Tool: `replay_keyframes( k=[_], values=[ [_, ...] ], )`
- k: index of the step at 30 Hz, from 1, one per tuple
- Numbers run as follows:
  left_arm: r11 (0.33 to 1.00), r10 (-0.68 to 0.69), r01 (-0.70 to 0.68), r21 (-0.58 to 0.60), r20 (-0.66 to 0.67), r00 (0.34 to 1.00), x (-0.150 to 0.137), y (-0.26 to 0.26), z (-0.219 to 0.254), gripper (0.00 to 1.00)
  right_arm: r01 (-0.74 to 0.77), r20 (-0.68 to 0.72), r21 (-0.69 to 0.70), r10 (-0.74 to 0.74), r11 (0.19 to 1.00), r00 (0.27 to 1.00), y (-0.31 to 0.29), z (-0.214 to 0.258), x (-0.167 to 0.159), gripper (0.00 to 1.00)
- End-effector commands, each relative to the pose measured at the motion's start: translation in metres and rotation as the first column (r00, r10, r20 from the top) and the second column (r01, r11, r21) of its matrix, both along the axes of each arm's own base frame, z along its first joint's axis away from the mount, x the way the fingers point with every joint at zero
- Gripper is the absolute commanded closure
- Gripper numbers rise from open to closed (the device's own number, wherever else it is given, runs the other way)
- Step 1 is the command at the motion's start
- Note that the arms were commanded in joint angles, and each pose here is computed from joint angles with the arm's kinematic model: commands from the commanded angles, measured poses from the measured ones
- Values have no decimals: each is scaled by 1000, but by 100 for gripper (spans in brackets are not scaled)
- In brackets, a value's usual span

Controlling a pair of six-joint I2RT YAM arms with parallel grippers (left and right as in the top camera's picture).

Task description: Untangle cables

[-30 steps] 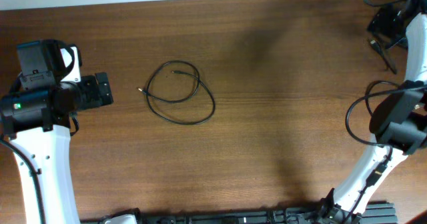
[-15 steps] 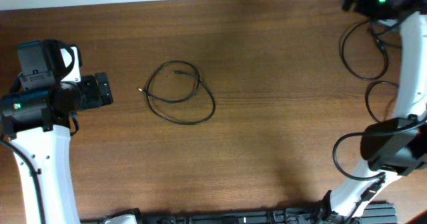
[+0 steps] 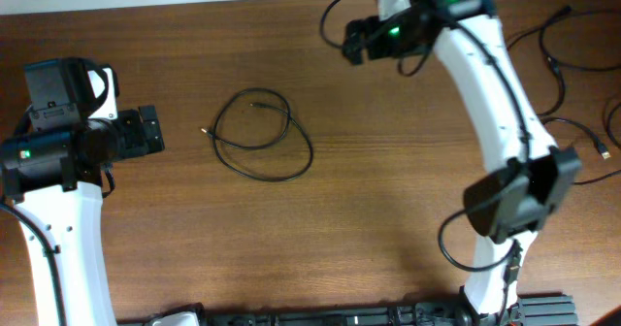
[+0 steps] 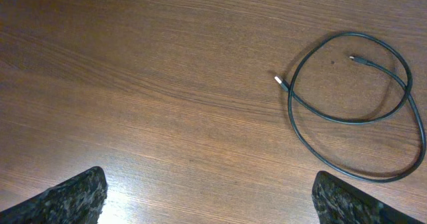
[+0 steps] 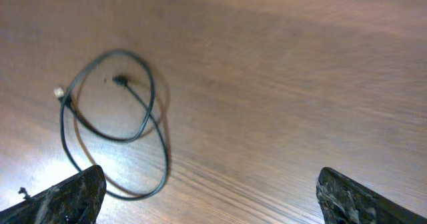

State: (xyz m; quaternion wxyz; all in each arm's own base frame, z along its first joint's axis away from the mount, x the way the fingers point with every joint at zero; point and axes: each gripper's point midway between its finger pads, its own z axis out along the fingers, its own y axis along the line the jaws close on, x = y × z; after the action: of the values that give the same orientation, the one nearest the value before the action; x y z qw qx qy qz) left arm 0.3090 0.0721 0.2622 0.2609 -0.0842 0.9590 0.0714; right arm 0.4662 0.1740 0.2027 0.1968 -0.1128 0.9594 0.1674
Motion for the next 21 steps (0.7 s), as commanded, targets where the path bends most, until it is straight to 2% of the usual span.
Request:
replay_keyframes(
  k=[1,7,11,16,21],
  values=[
    [1000,3,-3,7,3,1000,0,2,1,1,-105,-76,-26,102,994,992,44,-39,-14,1],
    [1000,3,-3,7,3,1000,0,2,1,1,-250,-219,-109,222,962,950,105,-117,-47,1],
    [1000,3,-3,7,3,1000,0,2,1,1,-320,-297,-138,269,937,916,127,-153,-71,1],
    [1000,3,-3,7,3,1000,0,2,1,1,-349,-297,-227,277,909,914,133,-169,-78,1],
    [1000,3,-3,7,3,1000,0,2,1,1,-350,-286,-224,282,910,916,137,-174,-75,1]
  ],
)
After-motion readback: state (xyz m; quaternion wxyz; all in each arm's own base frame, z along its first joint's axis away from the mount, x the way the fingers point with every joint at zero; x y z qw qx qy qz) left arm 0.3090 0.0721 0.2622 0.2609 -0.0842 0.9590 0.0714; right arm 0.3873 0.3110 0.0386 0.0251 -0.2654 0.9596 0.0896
